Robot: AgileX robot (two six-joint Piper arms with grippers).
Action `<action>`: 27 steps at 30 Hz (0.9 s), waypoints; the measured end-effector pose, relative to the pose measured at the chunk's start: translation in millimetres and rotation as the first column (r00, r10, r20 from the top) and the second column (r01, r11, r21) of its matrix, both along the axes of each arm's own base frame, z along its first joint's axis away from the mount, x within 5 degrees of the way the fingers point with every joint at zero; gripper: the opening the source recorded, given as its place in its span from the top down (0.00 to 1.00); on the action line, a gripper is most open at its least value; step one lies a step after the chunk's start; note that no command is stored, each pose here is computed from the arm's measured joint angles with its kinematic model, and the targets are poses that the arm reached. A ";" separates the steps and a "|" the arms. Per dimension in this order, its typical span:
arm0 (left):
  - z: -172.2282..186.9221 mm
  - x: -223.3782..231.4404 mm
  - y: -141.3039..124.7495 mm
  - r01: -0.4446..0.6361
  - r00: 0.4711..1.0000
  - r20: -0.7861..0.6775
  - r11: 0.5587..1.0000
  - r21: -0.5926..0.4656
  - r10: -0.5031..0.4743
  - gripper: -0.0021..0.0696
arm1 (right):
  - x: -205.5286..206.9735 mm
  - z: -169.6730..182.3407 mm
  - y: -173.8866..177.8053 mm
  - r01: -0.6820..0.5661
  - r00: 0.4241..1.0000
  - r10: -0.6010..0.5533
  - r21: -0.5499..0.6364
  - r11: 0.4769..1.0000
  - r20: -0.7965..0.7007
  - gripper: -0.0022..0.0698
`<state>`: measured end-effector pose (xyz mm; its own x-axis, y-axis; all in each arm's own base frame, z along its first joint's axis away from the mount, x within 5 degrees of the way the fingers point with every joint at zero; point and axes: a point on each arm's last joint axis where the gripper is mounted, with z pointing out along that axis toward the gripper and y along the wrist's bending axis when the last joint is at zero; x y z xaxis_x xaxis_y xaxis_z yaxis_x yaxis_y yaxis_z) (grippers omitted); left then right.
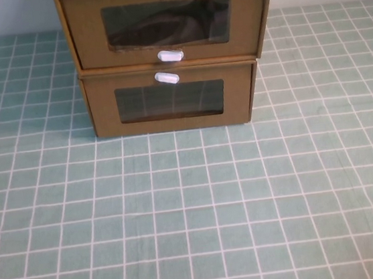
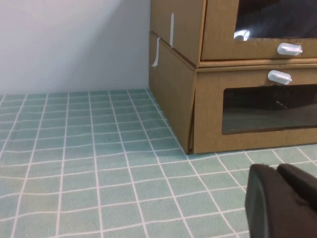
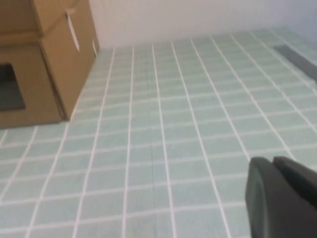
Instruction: Close the shoe box
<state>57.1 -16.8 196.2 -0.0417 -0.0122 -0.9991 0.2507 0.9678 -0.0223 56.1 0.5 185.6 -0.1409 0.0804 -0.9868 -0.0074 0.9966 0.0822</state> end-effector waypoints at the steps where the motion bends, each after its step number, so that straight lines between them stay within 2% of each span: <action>1: 0.0 0.0 0.0 0.000 1.000 0.000 1.000 0.000 0.000 0.98 | -0.4 -2.6 -0.3 0.004 1.000 -0.004 -0.003 1.000 -0.029 0.99; 4: 0.0 0.0 0.0 0.000 1.000 0.000 1.000 0.000 0.000 0.98 | -2.4 -11.5 -1.2 0.013 0.992 -0.014 -0.006 1.000 -0.128 0.99; 6: 0.0 0.0 0.0 0.000 1.000 0.000 1.000 0.000 0.000 0.98 | -2.7 -12.5 -1.3 0.014 0.990 -0.015 -0.007 1.000 -0.140 0.99; 27: 0.0 0.0 0.0 0.000 1.000 0.000 1.000 0.000 0.000 0.98 | -2.7 -12.6 -1.2 0.014 0.990 -0.015 -0.005 1.000 -0.141 0.99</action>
<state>57.1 -16.8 196.2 -0.0417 -0.0122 -0.9991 0.2507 0.9678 -0.0223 53.4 -0.8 173.0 -0.2779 0.0794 -0.9573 0.0184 0.9968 0.0773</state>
